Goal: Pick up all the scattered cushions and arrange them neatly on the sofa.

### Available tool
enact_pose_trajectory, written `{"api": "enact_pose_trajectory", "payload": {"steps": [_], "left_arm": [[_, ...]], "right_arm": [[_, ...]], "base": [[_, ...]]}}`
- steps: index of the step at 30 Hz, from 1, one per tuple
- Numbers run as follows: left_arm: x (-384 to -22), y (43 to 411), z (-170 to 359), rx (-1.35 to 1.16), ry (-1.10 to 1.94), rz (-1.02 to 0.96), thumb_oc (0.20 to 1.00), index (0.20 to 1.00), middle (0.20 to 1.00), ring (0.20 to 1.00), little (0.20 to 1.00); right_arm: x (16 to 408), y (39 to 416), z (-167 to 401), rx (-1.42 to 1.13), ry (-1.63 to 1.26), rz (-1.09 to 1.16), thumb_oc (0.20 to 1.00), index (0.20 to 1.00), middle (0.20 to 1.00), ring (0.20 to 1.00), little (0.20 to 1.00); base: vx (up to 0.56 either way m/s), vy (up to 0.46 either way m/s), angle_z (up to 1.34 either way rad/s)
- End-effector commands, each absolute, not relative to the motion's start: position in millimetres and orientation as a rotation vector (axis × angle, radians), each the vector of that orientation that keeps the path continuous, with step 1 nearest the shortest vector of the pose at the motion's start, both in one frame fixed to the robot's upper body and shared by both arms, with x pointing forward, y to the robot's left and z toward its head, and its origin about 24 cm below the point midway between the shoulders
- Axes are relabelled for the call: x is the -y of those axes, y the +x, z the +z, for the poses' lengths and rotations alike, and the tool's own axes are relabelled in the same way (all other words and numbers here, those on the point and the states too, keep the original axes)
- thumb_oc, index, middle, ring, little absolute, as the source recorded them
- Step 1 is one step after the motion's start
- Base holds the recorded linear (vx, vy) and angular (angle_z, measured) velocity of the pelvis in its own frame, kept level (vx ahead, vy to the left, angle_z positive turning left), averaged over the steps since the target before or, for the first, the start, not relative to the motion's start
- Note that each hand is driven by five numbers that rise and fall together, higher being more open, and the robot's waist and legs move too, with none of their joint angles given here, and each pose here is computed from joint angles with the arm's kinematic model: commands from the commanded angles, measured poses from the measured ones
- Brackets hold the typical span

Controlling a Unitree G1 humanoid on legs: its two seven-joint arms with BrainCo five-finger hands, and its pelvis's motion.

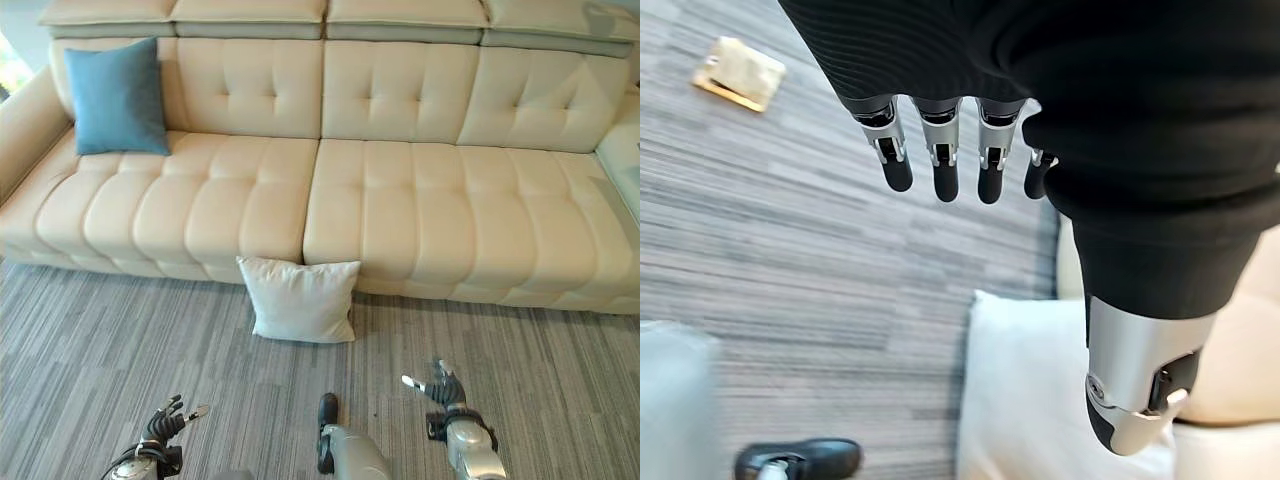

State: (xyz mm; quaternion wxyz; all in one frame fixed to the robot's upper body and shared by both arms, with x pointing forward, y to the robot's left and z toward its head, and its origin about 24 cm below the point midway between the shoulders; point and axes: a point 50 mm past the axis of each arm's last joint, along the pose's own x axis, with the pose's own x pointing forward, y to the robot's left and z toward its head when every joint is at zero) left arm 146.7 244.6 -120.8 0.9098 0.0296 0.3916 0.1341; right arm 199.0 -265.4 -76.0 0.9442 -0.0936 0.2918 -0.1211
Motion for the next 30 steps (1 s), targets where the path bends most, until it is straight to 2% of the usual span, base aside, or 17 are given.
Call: {"api": "enact_pose_trajectory", "payload": {"steps": [1, 12, 20, 26, 30], "left_arm": [[-255, 155, -111, -0.752, 0.126, 0.253, 1.0, 1.0, 1.0, 1.0, 1.0], [-257, 154, -110, -0.76, 0.152, 0.243, 1.0, 1.0, 1.0, 1.0, 1.0], [-282, 168, -91, -0.689, 0.215, 0.29, 1.0, 1.0, 1.0, 1.0, 1.0], [-291, 164, -93, -0.706, 0.221, 0.34, 1.0, 1.0, 1.0, 1.0, 1.0], [-291, 176, -85, -0.655, 0.218, 0.334, 1.0, 1.0, 1.0, 1.0, 1.0]], "right_arm": [[287, 187, -71, -0.592, -0.22, -0.315, 1.0, 1.0, 1.0, 1.0, 1.0], [286, 179, -81, -0.652, -0.238, -0.321, 1.0, 1.0, 1.0, 1.0, 1.0], [256, 202, -77, -0.599, -0.239, -0.208, 1.0, 1.0, 1.0, 1.0, 1.0], [263, 204, -74, -0.595, -0.26, -0.216, 1.0, 1.0, 1.0, 1.0, 1.0], [263, 219, -61, -0.534, -0.317, -0.186, 1.0, 1.0, 1.0, 1.0, 1.0]], "base": [[0.26, 0.02, -0.23], [0.25, 0.159, -0.22], [0.13, 0.247, -0.36], [0.13, 0.031, -0.03], [0.04, -0.074, 0.4]]}}
